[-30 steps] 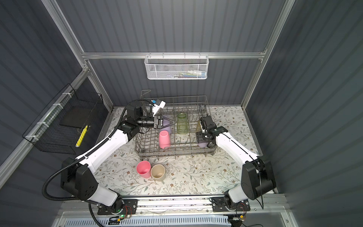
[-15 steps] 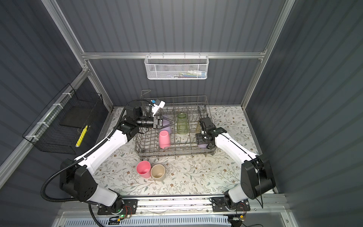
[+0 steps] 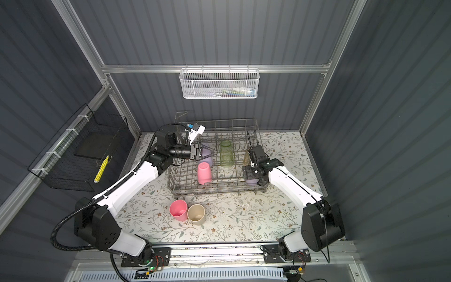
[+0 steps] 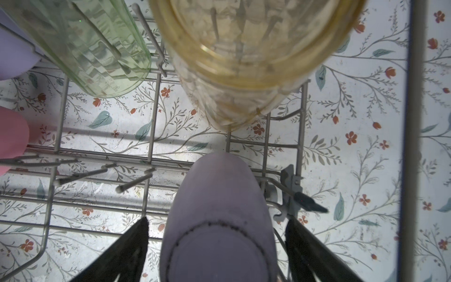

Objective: Load cups into a dish rack
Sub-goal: Place the cup upside down at the dish rack.

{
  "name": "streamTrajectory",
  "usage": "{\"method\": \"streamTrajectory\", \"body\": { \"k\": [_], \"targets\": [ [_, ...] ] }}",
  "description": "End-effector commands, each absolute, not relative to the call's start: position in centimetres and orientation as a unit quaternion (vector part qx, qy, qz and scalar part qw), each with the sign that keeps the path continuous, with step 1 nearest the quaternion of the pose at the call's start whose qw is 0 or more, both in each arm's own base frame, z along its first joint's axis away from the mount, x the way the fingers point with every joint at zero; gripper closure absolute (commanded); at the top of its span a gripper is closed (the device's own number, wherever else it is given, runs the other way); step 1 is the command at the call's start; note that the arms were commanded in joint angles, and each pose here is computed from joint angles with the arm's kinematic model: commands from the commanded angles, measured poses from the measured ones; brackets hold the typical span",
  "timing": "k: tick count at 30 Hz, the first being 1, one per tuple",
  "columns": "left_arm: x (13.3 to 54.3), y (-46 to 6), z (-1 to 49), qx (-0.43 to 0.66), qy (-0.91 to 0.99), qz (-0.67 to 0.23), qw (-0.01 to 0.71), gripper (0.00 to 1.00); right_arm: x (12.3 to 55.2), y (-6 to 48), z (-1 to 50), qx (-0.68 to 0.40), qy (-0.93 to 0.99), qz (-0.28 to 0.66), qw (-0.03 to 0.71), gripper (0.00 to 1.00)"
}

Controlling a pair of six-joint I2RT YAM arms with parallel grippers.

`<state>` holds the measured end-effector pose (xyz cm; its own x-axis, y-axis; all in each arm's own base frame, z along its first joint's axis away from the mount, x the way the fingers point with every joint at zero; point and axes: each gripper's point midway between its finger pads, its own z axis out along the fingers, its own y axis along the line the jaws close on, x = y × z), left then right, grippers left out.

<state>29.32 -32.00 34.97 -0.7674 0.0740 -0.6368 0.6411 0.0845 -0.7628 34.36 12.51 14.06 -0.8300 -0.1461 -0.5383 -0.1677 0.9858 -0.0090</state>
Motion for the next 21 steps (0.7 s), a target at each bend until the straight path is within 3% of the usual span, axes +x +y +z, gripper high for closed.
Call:
{"method": "streamTrajectory", "body": {
  "k": [1, 11, 21],
  "targets": [
    [28.4, -31.5, 35.9, 0.272, 0.692, -0.626, 0.235, 0.76, 33.9, 12.3, 17.1, -0.073, 0.948, 0.024, 0.309, 0.11],
    [29.0, -31.0, 36.0, 0.263, 0.705, -0.610, 0.250, 0.76, 31.2, 10.8, 25.2, -0.059, 0.918, 0.049, 0.390, 0.10],
    [28.2, -27.6, 33.2, 0.233, 0.807, -0.480, 0.253, 0.76, 27.8, 12.6, 30.7, -0.097, 0.862, 0.155, 0.473, 0.10]
  ]
}}
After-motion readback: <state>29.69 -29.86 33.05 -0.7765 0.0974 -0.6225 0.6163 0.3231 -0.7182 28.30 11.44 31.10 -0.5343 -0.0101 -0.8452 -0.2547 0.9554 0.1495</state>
